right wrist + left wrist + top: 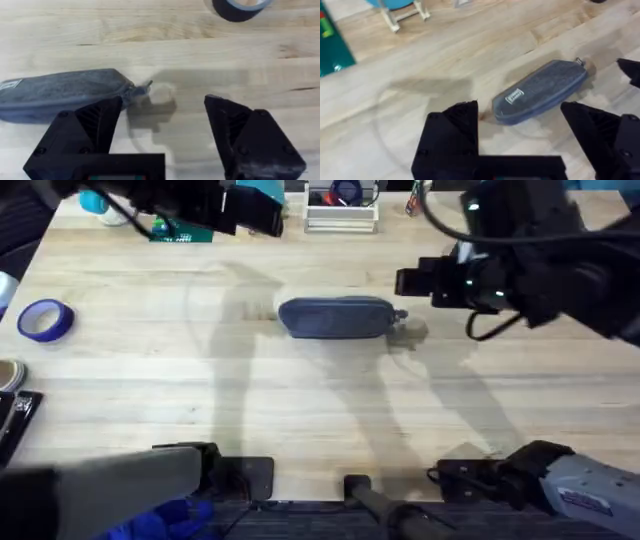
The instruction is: Unzip the bag, pick up the pens from the table one at a time and place them inside, then zip the bag closed.
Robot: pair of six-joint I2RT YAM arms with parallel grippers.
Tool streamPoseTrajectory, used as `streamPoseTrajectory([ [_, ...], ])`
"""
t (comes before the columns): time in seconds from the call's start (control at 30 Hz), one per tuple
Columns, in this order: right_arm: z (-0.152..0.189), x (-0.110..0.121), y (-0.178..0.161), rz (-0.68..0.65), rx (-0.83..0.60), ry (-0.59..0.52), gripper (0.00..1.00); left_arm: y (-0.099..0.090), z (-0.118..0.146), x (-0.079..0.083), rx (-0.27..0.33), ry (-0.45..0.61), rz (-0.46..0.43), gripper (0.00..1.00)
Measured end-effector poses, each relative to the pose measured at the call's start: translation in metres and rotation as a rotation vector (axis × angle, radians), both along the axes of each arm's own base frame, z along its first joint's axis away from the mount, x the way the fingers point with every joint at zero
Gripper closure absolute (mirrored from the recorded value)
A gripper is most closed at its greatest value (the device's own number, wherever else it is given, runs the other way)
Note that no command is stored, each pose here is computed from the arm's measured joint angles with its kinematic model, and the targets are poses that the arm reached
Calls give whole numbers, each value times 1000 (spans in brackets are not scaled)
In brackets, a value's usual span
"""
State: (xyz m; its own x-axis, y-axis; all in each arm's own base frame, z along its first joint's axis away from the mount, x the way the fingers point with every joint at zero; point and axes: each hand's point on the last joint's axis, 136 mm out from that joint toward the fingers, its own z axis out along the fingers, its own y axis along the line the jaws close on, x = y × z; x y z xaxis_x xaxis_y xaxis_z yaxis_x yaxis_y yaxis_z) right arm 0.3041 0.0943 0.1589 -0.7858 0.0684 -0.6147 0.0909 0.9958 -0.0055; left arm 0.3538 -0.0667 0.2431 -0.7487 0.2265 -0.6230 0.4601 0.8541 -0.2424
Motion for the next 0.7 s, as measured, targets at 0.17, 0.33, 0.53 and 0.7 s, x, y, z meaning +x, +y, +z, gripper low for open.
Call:
streamPoseTrajectory([
  [0.17, 19, -20, -9, 6, 20, -19, 6, -1, 11, -36, 25, -24, 71, 3],
  [0.33, 28, -39, -12, 24, 47, -11, 5, 3, 2, -76, 24, -23, 143, 3],
  [0.53, 40, -54, -17, 35, 74, -30, 6, 6, 8, -118, 3, -107, 193, 4],
  [0.7, 59, -61, -20, 39, 111, -100, 6, 6, 18, -142, -18, -183, 209, 4],
])
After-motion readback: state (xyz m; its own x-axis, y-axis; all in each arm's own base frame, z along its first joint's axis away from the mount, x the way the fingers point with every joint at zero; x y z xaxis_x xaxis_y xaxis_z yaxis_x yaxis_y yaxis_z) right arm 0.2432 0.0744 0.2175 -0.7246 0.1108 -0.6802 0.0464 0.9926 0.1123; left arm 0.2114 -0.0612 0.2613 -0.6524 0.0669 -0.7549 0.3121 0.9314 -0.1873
